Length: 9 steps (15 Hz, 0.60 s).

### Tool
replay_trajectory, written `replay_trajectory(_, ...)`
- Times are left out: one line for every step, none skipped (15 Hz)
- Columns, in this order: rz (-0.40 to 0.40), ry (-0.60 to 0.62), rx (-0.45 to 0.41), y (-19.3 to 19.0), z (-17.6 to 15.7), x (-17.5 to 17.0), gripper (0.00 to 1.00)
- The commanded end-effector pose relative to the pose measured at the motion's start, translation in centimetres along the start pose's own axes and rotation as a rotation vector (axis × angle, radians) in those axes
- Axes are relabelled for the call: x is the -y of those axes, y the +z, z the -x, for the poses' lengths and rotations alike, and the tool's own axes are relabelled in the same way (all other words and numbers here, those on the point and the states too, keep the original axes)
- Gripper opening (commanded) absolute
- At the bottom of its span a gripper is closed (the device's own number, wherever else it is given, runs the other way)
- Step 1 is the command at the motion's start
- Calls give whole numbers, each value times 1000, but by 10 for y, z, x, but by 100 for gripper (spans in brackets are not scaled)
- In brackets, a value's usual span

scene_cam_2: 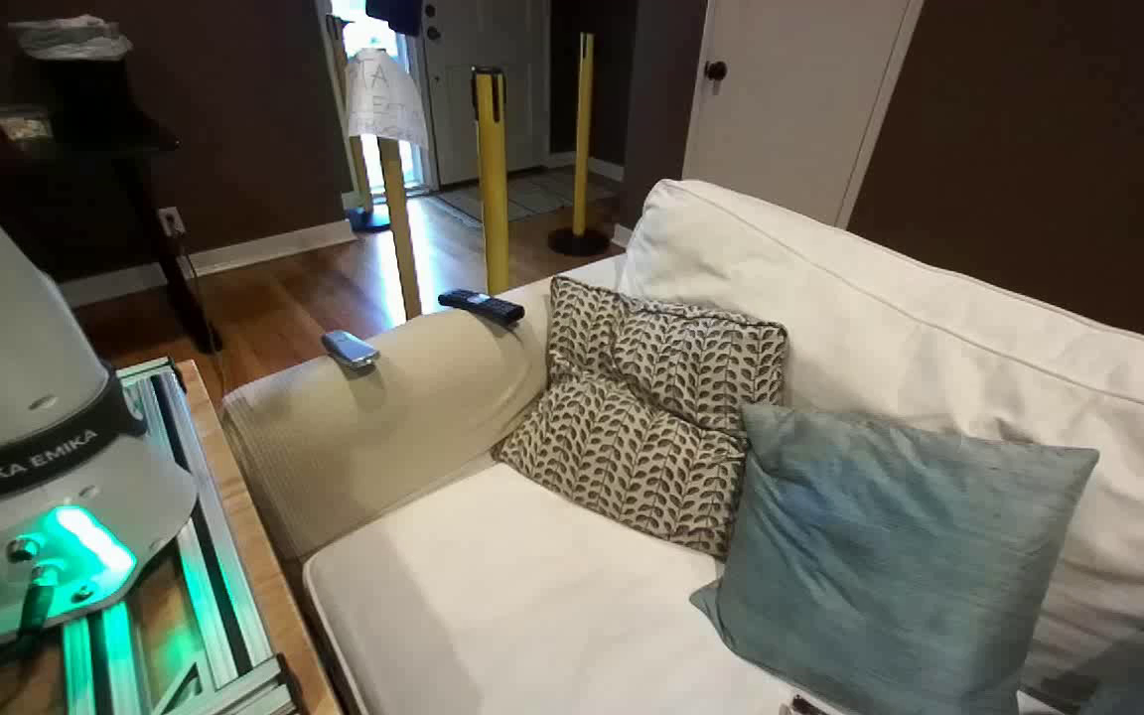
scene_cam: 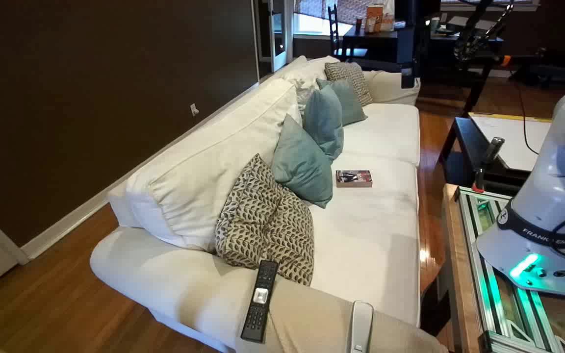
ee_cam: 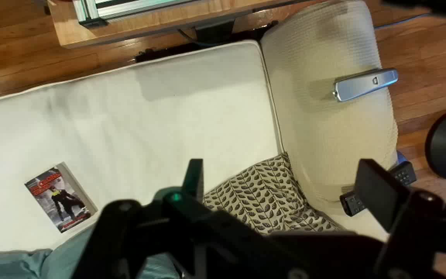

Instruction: Flip the grey remote over

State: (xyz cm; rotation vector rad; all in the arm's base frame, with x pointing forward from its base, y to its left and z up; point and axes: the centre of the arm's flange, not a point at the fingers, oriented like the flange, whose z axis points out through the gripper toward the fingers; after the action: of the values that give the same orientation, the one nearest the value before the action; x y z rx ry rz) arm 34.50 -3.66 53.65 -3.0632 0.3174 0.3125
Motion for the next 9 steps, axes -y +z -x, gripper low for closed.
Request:
replay_trajectory(0,0,0,0,0,0,100)
replay_trajectory(0,0,0,0,0,0,100)
replay_trajectory(0,0,0,0,0,0,100)
replay_trajectory(0,0,0,0,0,0,100)
replay_trajectory(0,0,0,0,0,0,100)
replay_trajectory(0,0,0,0,0,0,100)
replay_trajectory(0,0,0,0,0,0,100)
replay_trajectory(0,0,0,0,0,0,100)
replay_trajectory(24,-48,-3,-1,1,7,100)
